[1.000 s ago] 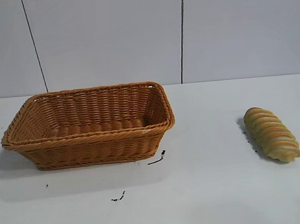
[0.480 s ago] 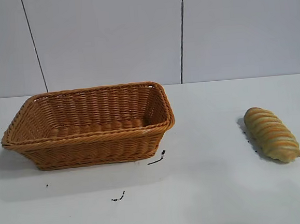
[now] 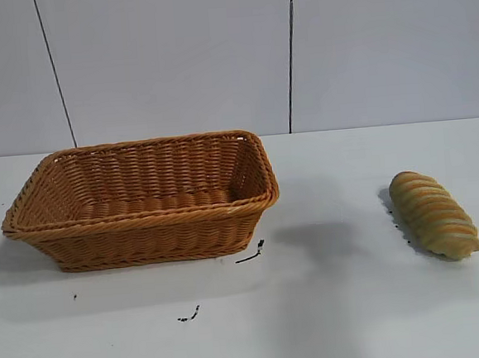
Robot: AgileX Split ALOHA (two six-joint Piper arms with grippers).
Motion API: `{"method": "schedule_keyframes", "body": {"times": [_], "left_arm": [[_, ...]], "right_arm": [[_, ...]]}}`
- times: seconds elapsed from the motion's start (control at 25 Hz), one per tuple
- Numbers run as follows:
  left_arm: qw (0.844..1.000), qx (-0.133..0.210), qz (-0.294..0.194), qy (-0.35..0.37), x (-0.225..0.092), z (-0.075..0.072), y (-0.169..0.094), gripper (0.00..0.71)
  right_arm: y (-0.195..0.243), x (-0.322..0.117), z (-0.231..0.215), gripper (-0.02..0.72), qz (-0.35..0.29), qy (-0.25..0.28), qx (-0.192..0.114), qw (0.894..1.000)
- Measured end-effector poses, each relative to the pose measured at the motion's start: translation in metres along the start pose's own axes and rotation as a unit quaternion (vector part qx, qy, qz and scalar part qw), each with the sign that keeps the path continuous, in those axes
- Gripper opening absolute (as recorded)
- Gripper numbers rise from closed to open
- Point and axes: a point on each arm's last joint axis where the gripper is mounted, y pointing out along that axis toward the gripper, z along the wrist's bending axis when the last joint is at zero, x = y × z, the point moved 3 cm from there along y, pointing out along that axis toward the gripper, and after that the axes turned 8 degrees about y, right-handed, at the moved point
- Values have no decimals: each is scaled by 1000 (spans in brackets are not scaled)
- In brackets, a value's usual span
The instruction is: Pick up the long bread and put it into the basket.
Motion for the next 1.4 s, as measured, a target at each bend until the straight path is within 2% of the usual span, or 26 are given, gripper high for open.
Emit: {"method": "schedule_keyframes", "body": {"times": [0.28, 0.6, 1.12, 1.16, 1.24, 1.4], "left_arm": [[1000, 0, 0, 0, 0, 0, 0, 696], [1000, 0, 0, 0, 0, 0, 0, 696], [1000, 0, 0, 0, 0, 0, 0, 696], [1000, 0, 0, 0, 0, 0, 0, 696], [1000, 0, 0, 0, 0, 0, 0, 696], [1000, 0, 0, 0, 0, 0, 0, 696]], "right_arm": [[66, 32, 6, 631, 42, 3, -10, 999], [123, 45, 9, 631, 62, 16, -12, 998], [154, 37, 9, 627, 91, 16, -17, 996], [154, 37, 9, 614, 91, 16, -17, 996], [154, 37, 9, 543, 90, 16, -16, 996], [154, 36, 8, 261, 94, 17, -17, 995]]}}
